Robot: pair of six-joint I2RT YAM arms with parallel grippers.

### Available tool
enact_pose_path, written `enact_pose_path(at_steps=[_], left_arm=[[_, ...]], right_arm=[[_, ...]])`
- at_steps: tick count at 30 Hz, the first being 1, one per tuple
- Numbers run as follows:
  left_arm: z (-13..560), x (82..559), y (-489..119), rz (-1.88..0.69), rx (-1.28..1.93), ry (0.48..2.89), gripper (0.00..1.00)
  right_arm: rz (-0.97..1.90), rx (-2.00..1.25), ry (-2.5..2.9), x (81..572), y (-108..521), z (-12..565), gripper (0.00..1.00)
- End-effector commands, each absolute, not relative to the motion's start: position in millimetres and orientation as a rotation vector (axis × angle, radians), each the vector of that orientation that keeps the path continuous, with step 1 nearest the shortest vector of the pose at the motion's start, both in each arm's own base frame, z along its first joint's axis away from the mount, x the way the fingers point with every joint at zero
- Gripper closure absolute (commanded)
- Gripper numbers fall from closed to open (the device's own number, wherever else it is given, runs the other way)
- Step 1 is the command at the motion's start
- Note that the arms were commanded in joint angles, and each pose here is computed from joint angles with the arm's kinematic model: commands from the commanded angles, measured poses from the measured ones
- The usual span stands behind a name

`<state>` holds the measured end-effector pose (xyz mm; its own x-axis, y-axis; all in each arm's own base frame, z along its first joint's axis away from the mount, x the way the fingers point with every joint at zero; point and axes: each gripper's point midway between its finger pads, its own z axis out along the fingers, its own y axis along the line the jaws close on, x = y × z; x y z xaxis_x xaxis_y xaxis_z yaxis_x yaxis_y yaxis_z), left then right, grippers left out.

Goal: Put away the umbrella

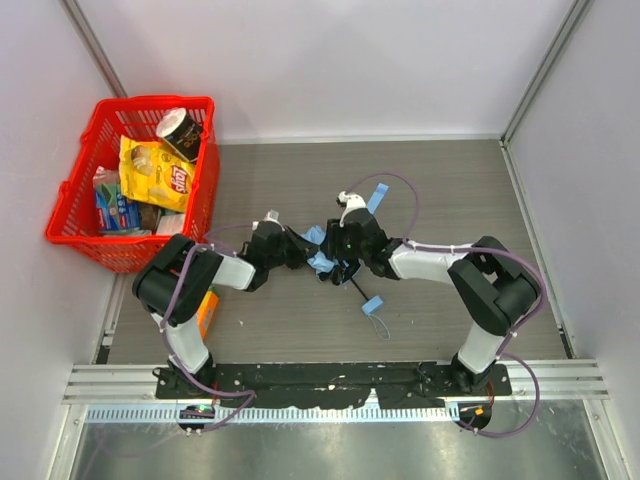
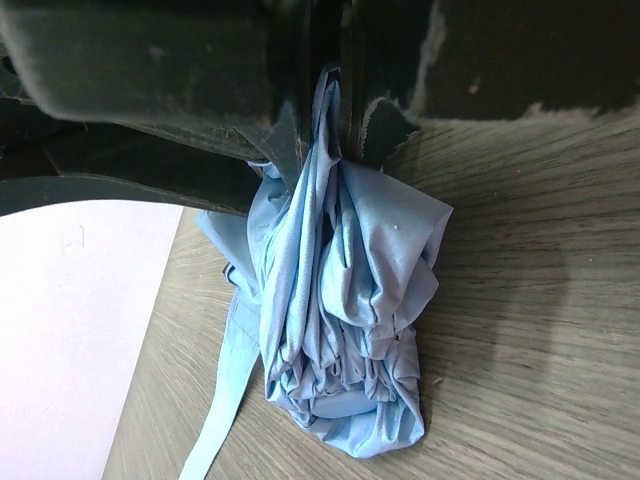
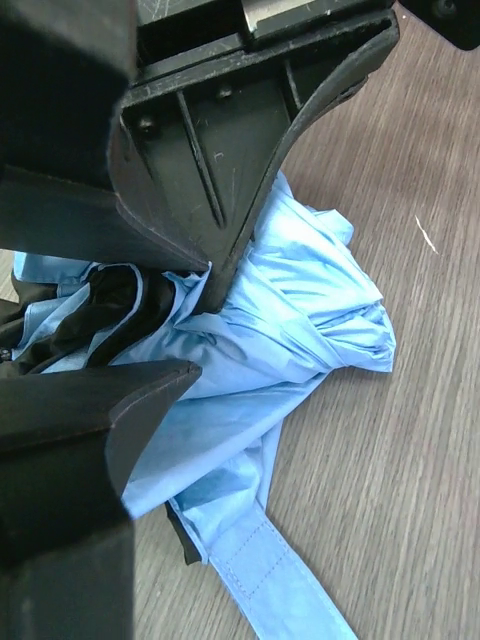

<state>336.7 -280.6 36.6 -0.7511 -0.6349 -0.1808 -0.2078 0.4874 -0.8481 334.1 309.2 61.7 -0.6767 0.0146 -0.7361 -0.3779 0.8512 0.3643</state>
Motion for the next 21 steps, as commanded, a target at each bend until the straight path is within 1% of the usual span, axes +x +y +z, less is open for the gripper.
enact_pose_path(at_steps=[1,2,3,4,6,9,13,14,16,17,20,21], left_arm=[[-66.4,278.3,-225.3,-0.741,-0.817,2.581,1.00],[-66.0,278.1,-226.2,-0.745,-0.819,2.581,1.00],[-65.8,278.4,-226.4,-0.746,-0.818,2.580,1.00],[-65.8,277.6,-226.2,-0.748,-0.818,2.581,1.00],[-65.7,278.1,-225.7,-0.750,-0.825,2.575,1.00],[-66.2,278.1,-226.7,-0.756,-0.830,2.573,1.00],[-60.7,279.4,-229.3,-0.781,-0.823,2.560,1.00],[-60.0,279.4,-229.1,-0.783,-0.825,2.556,1.00],[-58.5,279.0,-229.1,-0.786,-0.819,2.555,1.00],[-57.6,278.8,-228.9,-0.785,-0.815,2.556,1.00],[-52.8,279.6,-229.9,-0.806,-0.802,2.542,1.00],[-50.5,280.2,-231.4,-0.819,-0.790,2.535,1.00]], right_arm=[[0.533,-0.336,2.278,314.1,291.7,27.1,0.57],[0.540,-0.336,2.282,308.2,287.9,23.4,0.54],[0.590,-0.347,2.250,306.2,293.5,35.9,0.52],[0.614,-0.354,2.253,300.3,293.2,36.0,0.47],[0.685,-0.378,2.242,292.3,299.2,45.2,0.43],[0.726,-0.395,2.246,283.9,302.2,41.6,0.42],[0.621,-0.400,2.308,288.1,294.0,16.7,0.42],[0.550,-0.382,2.326,293.4,286.7,7.3,0.42],[0.459,-0.409,2.352,301.4,281.7,-3.8,0.43],[0.406,-0.422,2.359,308.6,281.9,-8.2,0.46],[0.286,-0.485,2.427,298.1,268.9,-24.6,0.54],[0.263,-0.504,2.452,291.2,263.7,-31.6,0.59]])
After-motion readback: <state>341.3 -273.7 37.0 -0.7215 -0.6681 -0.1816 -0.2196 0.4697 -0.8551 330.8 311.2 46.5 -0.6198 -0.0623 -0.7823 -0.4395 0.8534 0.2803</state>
